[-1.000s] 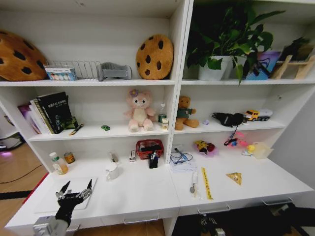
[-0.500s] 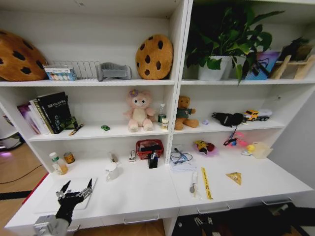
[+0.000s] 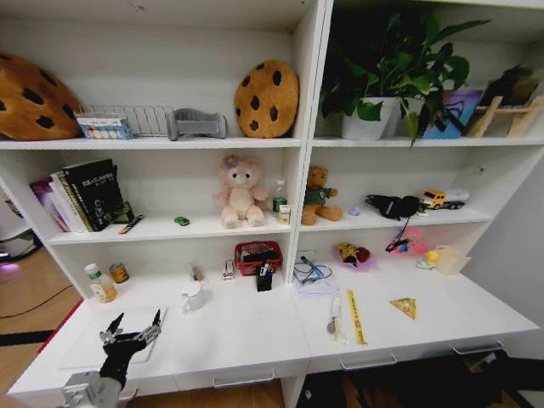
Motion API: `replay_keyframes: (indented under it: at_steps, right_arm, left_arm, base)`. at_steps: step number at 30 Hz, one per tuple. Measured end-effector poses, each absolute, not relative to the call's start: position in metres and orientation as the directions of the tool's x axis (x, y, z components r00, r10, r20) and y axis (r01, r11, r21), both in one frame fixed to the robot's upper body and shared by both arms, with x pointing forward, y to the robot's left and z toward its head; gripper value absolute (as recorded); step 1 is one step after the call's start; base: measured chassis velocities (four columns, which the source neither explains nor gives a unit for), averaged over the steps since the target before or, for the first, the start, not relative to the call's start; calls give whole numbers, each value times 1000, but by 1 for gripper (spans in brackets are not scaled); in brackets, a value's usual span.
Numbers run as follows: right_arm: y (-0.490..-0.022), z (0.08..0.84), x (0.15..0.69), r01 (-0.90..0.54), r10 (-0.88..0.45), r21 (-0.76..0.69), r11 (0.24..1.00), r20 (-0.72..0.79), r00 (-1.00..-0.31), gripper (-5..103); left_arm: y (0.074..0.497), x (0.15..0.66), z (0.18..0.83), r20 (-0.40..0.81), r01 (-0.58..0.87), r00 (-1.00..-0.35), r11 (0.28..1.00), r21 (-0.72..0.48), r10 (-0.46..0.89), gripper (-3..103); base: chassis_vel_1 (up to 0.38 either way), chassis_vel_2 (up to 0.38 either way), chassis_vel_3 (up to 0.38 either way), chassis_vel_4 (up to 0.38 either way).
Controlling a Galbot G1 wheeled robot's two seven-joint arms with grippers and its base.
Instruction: Organize the objects on the table.
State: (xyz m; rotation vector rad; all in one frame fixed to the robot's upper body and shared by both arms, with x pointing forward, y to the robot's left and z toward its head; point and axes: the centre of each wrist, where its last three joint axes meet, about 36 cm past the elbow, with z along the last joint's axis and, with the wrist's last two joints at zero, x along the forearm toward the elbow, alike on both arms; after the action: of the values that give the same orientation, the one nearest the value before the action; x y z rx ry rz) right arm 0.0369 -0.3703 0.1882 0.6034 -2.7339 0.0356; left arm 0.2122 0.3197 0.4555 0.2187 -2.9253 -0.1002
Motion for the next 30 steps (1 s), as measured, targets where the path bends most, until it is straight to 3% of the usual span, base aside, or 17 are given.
replay_keyframes:
  at_steps: [3, 6, 12, 18, 21, 23, 25, 30]
  right_arm:
    - [-362, 224, 32, -325, -317, 18, 945, 281, -906, 100]
    - [-356, 298, 71, -201, -202, 21, 979, 126, -971, 100]
    - [-357, 387, 153, -136, -136, -12, 991, -20, -991, 100]
    - [-342, 468, 229, -26, -27, 18, 1000, 58, -998, 100]
    - [-337, 490, 252, -62, -64, 19, 998, 78, -995, 100]
    - [-336, 494, 258, -80, -81, 11, 997, 83, -993, 101]
    - [-335, 496, 265, -106, -106, 13, 994, 98, -990, 94]
    - [-333, 490, 263, -125, -126, 10, 992, 122, -985, 100]
  left_arm:
    - [321, 212, 457, 197, -143, -968, 986, 86, -158, 99]
    - [321, 212, 458, 189, -144, -969, 986, 85, -158, 95]
    - [318, 212, 460, 179, -150, -971, 986, 76, -161, 98]
    - [318, 213, 464, 161, -165, -972, 984, 66, -174, 99]
    - [319, 214, 465, 155, -170, -972, 984, 58, -177, 98]
    - [319, 215, 466, 152, -172, -972, 984, 53, -178, 98]
    - [319, 217, 466, 148, -177, -972, 983, 45, -181, 97]
    - [318, 218, 467, 146, -178, -972, 983, 40, -182, 98]
  base:
    - [0, 0, 0, 0]
    - [0, 0, 0, 0]
    - [0, 0, 0, 0]
    - [0, 0, 0, 0]
    - [0, 0, 0, 0]
    - [0, 0, 0, 0]
    - [0, 0, 0, 0]
    - [0, 0, 0, 0]
